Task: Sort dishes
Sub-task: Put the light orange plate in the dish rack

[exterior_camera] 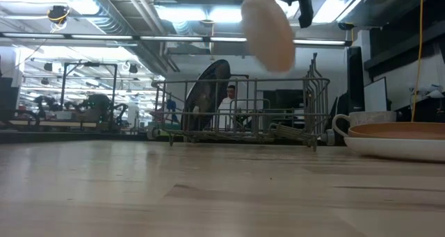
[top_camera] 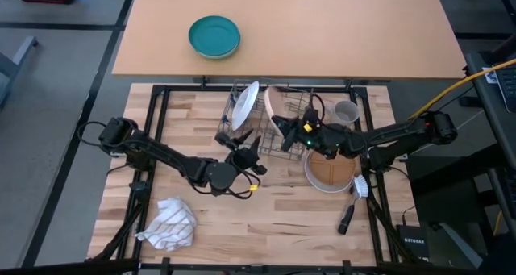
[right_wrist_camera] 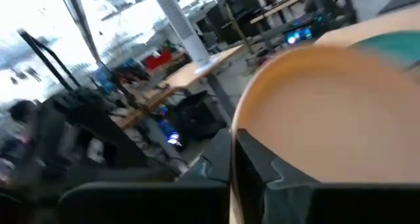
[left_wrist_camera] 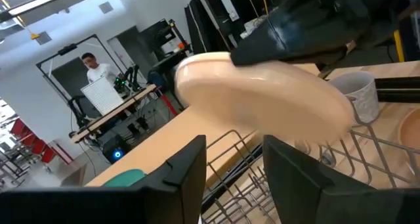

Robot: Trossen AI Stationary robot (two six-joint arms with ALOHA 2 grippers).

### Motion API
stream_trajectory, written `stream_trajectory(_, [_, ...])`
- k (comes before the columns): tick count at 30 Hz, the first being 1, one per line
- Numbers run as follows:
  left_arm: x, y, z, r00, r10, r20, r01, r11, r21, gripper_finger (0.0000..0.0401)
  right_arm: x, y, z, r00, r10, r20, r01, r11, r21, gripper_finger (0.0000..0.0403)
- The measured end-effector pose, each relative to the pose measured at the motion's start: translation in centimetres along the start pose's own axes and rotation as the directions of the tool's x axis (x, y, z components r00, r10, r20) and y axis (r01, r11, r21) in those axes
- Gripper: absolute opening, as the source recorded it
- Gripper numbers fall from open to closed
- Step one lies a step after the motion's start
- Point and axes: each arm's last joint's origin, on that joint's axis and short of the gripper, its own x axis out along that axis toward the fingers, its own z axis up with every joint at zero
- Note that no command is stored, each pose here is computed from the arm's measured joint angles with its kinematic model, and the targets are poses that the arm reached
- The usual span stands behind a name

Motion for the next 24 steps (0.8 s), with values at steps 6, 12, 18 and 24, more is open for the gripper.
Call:
stream_trajectory(6, [0.1, 0.1, 0.0, 1.0, 0.01, -0.004, -0.01, 1.0, 0.001, 0.0144, 0.0, 0.0, 0.0, 1.0, 0.001, -0.004, -0.001, 0.999, -0.034, 0.0022])
stream_trajectory(12, [-0.1, 0.1, 0.1, 1.0, 0.008, -0.002, -0.008, 1.0, 0.02, 0.0145, 0.0, -0.1, -0.3, 1.0, -0.004, -0.026, 0.003, 0.999, -0.052, 0.0007])
stream_trajectory(18, [-0.9, 0.0, 0.2, 1.0, 0.003, 0.002, -0.003, 0.998, 0.055, 0.0145, 0.0, -0.3, -0.4, 0.999, -0.032, -0.033, 0.03, 0.997, -0.067, 0.0015])
stream_trajectory(24, [-1.8, 1.5, 1.1, 0.997, 0.076, -0.026, -0.074, 0.994, 0.077, 0.0145, 0.2, -0.6, -0.2, 0.999, -0.052, -0.013, 0.051, 0.997, -0.056, 0.0008])
